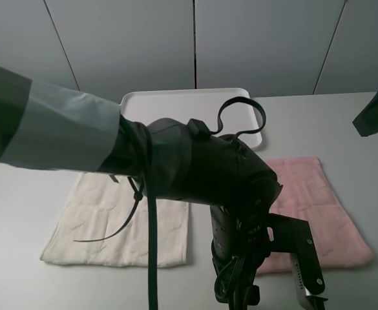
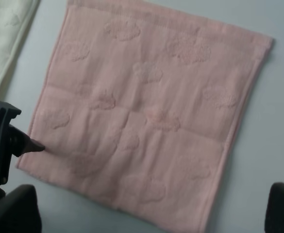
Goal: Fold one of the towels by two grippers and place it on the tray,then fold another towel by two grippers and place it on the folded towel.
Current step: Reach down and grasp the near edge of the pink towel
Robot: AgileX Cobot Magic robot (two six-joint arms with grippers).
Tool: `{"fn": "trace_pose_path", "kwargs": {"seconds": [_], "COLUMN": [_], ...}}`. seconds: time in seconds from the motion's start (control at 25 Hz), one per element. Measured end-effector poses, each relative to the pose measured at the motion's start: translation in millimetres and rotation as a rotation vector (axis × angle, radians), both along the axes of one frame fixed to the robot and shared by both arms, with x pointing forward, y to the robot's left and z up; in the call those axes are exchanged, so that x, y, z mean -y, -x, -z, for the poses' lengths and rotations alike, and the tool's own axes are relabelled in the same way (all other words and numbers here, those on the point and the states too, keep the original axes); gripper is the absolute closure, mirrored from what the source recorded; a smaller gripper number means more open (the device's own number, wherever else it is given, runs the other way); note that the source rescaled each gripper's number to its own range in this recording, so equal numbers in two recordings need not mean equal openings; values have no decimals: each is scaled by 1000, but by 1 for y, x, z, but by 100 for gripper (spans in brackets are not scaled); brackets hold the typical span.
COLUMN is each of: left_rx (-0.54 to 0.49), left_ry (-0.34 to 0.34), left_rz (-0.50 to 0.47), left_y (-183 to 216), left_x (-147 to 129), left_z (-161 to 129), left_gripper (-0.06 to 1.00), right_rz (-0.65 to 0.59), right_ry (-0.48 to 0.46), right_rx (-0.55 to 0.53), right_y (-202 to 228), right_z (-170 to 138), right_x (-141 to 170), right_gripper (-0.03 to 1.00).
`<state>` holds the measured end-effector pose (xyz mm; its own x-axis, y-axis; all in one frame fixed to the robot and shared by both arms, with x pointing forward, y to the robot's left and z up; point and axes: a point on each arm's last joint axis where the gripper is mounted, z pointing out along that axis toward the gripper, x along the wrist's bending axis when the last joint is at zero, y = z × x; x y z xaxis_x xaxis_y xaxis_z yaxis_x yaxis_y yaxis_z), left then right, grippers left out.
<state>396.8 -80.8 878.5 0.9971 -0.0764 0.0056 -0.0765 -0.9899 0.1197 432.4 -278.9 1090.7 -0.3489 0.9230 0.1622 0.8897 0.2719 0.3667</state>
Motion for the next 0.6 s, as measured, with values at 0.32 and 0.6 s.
{"fn": "trace_pose_path", "kwargs": {"seconds": [0.32,0.6], "left_rx": [-21,-26], "left_ry": [-44,-59], "left_rz": [2,4], "left_y": [2,1], "left_x": [-3,-3], "left_z": [4,8], "left_gripper": [0,0], "right_rz": [-164,-359], "right_ry": [57,174], "right_rx": [6,24], "right_y": [3,6], "right_z": [8,16], "right_x": [1,6], "right_gripper": [-3,-3]}}
